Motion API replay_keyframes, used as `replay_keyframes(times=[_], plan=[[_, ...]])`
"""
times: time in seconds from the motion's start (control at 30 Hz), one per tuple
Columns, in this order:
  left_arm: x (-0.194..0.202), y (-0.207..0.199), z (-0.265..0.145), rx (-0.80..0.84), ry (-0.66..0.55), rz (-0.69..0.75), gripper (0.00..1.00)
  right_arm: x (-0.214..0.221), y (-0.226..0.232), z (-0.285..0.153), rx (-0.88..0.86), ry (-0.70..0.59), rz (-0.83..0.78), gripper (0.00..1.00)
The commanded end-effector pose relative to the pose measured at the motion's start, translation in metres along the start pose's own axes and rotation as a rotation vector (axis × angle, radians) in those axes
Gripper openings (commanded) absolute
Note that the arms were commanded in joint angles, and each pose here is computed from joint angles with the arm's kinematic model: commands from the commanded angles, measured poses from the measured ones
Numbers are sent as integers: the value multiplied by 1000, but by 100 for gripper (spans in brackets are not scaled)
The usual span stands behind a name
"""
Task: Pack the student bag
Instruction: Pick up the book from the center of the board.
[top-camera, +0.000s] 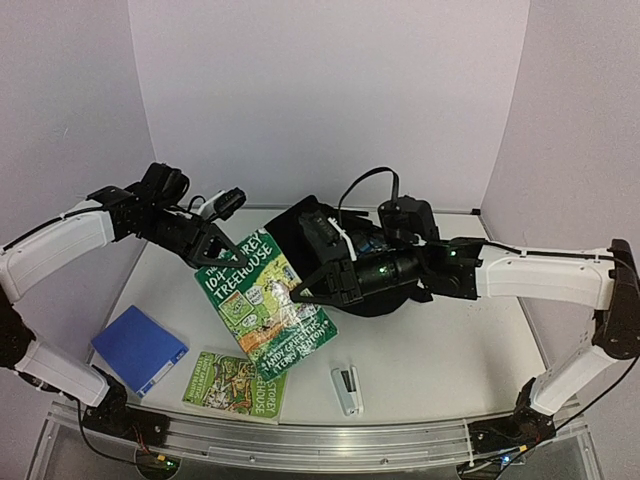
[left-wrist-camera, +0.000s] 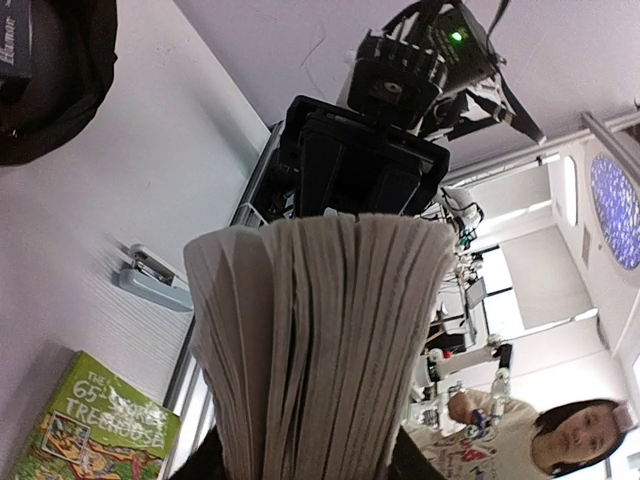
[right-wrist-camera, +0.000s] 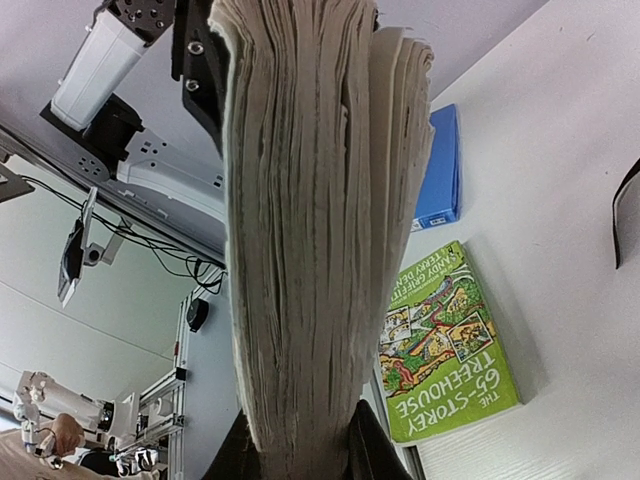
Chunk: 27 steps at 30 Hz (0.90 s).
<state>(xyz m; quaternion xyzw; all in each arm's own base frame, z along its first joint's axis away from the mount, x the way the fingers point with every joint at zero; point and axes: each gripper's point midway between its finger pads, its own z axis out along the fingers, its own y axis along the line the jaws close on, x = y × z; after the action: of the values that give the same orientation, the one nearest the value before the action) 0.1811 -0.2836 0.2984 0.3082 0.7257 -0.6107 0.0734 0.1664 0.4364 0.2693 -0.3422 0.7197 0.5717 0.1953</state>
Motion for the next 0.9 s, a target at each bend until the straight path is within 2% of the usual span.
replay_keyframes(times=[0.0,0.07,0.13,0.2,0.23,0.37,0.4,0.43,0.57,0.67,0.77,0.87], plan=[[-8,-11,0,37,-7,55,23,-39,25,-10,-50,-99,-100,0],[-8,-10,0,37,-10,57,10,-44,17,-16,-18,-124,-88,4],[-9,-9,0,31,-18,60,2,-52,7,-25,20,-159,-74,12],[-12,-7,0,12,-34,66,0,-59,-2,-35,57,-194,-60,19],[-14,-4,0,0,-46,65,0,-62,-7,-41,75,-212,-51,26],[-29,6,-4,-79,-137,74,0,-75,-26,-69,170,-308,-14,82],[-34,8,-5,-99,-171,80,0,-78,-30,-77,196,-336,-5,92],[-40,10,-7,-115,-210,92,0,-82,-33,-86,225,-372,3,97],[-68,8,-22,-162,-423,105,0,-90,-44,-118,309,-501,49,98],[-90,1,-35,-147,-571,113,0,-90,-39,-129,281,-567,79,98],[-104,-14,-43,-79,-657,137,0,-82,-34,-127,212,-573,107,98],[-112,-25,-45,-34,-674,149,0,-74,-26,-120,125,-552,112,98]])
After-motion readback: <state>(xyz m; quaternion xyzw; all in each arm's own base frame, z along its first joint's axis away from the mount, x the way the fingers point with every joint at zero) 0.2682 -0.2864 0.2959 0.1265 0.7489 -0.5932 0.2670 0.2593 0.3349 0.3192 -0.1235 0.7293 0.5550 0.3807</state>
